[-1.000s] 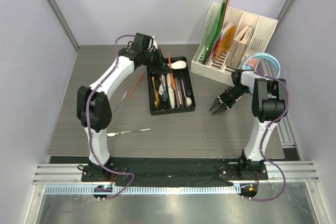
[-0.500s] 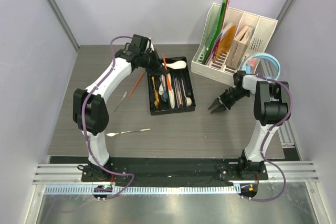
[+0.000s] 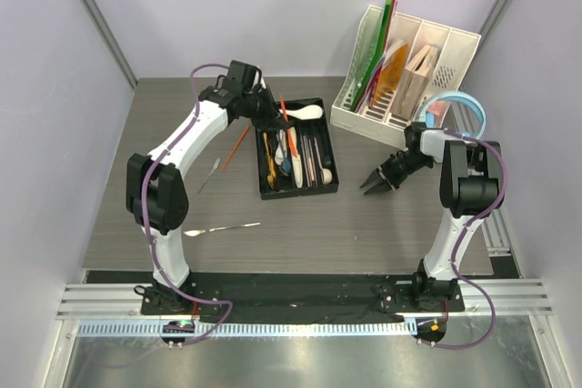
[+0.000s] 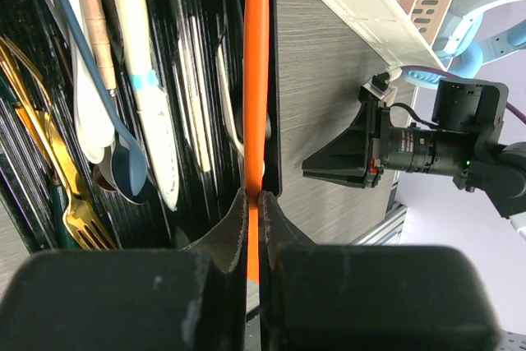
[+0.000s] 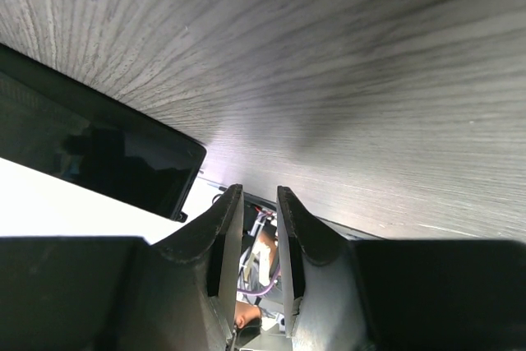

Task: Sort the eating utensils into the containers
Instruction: Place the knife in the storage box.

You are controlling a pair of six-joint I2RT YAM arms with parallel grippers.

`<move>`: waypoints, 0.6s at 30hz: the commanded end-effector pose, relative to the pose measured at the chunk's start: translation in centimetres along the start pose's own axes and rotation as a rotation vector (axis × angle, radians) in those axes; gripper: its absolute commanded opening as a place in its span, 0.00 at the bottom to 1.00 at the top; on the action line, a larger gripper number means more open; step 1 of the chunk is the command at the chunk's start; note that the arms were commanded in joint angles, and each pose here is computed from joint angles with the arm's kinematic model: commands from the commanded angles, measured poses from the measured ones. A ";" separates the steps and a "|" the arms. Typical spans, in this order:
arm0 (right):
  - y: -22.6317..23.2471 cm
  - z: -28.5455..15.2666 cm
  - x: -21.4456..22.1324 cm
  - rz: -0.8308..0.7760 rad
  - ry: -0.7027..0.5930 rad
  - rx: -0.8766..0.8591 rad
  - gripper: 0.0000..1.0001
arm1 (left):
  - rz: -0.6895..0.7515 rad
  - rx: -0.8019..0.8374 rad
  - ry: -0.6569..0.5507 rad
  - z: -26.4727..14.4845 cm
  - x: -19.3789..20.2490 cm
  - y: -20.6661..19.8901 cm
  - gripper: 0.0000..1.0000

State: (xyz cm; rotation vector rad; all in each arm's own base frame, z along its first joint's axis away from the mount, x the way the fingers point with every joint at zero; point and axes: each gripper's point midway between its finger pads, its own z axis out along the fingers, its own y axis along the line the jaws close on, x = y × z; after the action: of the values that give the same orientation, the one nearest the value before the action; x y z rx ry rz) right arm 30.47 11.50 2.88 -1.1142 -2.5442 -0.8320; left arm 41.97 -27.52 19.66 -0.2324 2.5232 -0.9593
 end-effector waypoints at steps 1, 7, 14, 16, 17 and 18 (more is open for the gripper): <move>-0.4 -0.1 0.6 0.019 0.040 0.053 0.29 | 0.033 0.049 -0.076 -2.2 -1.4 -1.9 0.00; 0.0 -0.6 0.6 0.025 0.052 0.068 0.30 | 0.056 0.014 -0.104 -2.8 -1.2 -1.0 0.00; -0.1 -0.3 1.0 0.036 0.054 0.074 0.30 | 0.072 0.006 -0.103 -2.7 -1.1 -0.7 0.00; 0.1 -0.4 1.0 0.033 0.052 0.072 0.30 | 0.076 0.006 -0.107 -2.9 -1.2 -0.7 0.00; 0.3 -0.4 1.0 0.031 0.050 0.073 0.30 | 0.080 0.005 -0.109 -3.0 -1.1 -0.7 0.00; 0.4 -0.4 1.0 0.030 0.047 0.073 0.30 | 0.081 0.004 -0.110 -3.0 -1.1 -0.6 0.00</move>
State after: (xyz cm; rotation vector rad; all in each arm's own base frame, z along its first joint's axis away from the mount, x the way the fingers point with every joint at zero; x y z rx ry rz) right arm 30.14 11.56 3.30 -1.0935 -2.5115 -0.7609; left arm 41.32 -26.30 19.81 -0.2210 2.5007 -0.8928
